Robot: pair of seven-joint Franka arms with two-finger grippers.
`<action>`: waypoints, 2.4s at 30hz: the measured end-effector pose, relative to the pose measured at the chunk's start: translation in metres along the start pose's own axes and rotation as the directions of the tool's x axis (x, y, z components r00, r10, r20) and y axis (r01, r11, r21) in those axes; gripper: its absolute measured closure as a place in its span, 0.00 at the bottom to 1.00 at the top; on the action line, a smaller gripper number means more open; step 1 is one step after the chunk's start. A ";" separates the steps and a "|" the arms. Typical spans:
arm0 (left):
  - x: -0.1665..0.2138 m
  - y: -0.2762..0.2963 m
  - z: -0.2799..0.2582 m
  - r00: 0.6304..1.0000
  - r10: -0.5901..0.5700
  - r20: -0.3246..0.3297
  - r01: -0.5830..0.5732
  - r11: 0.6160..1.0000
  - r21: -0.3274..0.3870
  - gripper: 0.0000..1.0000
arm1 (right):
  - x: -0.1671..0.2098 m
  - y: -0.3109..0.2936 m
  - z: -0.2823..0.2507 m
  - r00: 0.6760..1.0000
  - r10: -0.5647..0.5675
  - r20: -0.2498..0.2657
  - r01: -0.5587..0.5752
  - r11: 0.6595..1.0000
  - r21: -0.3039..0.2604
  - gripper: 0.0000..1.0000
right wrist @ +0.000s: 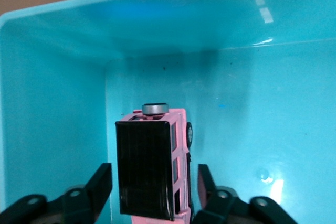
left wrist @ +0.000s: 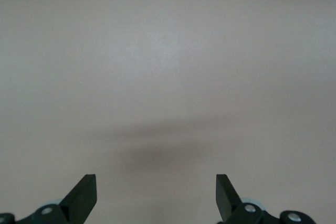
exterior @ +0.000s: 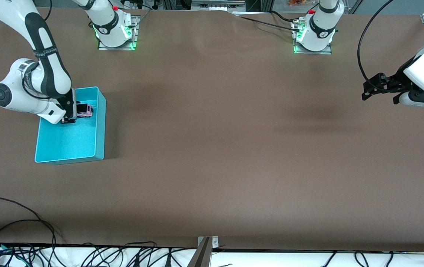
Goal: Wind and store pink jeep toy
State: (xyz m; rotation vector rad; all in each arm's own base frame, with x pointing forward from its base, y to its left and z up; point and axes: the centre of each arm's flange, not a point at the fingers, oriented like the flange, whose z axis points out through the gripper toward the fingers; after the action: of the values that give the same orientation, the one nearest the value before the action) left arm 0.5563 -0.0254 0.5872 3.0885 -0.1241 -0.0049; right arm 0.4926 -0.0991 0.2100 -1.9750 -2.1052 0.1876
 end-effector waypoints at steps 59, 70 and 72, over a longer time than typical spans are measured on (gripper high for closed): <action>0.000 -0.001 0.000 1.000 -0.001 0.000 0.001 1.000 0.000 0.00 | 0.102 0.029 -0.374 0.080 0.979 -0.186 -0.996 0.073 -0.046 0.00; 0.000 -0.001 0.000 1.000 -0.001 0.000 0.001 1.000 0.000 0.00 | 0.146 0.000 -0.409 -0.110 0.971 -0.211 -0.984 -0.135 -0.112 0.00; 0.000 -0.001 0.000 1.000 -0.001 0.000 0.001 1.000 0.000 0.00 | 0.142 -0.008 -0.413 -0.114 0.970 -0.216 -0.984 -0.139 -0.108 0.00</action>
State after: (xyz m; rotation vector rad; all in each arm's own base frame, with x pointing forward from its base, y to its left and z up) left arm 0.5563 -0.0246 0.5872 3.0886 -0.1219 -0.0049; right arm 0.5876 0.0103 0.6221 -3.1870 0.0898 0.0917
